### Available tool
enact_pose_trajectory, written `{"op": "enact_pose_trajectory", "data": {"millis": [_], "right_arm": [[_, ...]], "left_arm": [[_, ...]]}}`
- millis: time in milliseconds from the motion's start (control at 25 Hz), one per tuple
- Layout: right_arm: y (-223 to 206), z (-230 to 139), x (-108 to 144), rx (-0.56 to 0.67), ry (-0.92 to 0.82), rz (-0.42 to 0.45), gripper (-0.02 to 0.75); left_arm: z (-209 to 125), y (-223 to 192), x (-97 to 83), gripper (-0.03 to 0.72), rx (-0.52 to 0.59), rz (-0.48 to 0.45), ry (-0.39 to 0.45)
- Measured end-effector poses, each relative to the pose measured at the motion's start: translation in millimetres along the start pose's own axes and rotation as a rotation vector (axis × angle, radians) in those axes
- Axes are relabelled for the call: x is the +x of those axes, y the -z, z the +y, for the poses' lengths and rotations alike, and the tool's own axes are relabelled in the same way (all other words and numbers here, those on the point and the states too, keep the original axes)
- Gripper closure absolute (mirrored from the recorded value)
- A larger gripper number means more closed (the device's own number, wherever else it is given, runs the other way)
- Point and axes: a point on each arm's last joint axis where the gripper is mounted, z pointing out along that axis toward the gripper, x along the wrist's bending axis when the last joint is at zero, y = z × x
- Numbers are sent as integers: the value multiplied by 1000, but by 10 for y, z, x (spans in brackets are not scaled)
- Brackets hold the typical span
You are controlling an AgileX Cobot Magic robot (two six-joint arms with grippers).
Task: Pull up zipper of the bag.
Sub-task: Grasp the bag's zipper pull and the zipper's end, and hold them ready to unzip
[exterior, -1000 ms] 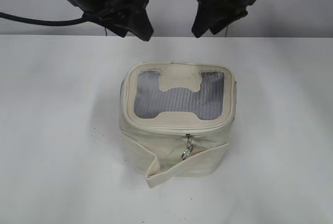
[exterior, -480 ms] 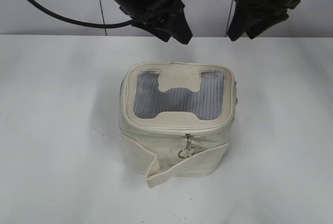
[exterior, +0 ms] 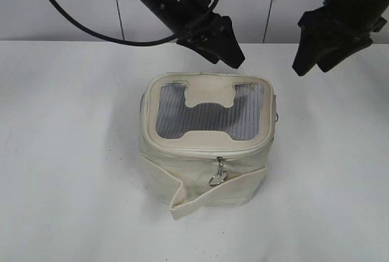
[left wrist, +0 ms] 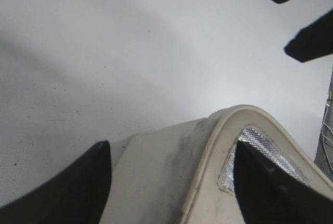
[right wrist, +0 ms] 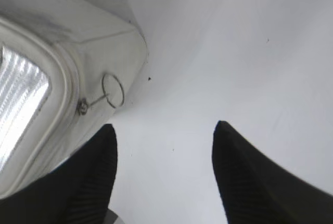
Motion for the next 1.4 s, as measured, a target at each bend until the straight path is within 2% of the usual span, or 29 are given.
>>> {"op": "enact_pose_trajectory", "data": {"millis": [120,240,440,600,640,720,840,880,1080,1400], "right_arm": [[41,-173,42,23,-17,-5,283],[116,-321,95,27,-31,-8,283],[194,-498,157,30,-57,-9,283],[198,-581,177,39,-61,-7,283],[194,-590,179,42,-64,-5,283],[175,-606,179,49,-67,-2,283],[120,-652,181,71,-77,11,283],[84,-676,178,79,-82,14,283],[-204,-808,137,56,-60,23,282],[-518,-901,138,-99,31,68,298]], "left_arm": [[-38,-103,46,116,16,-22,4],[-43,-181,10,108,26,-40,-13],[-48,-355,-94,106,52,-67,-33],[-91,-499,-81,122,77,-79,-28],[-90,-501,-79,147,77,-80,-28],[-80,-501,-95,258,73,-85,-29],[-77,-505,-104,548,75,-85,-33],[-83,-505,-107,601,81,-88,-33],[-88,-499,-117,613,87,-96,-33],[-85,-381,-96,613,94,-85,-41]]}}
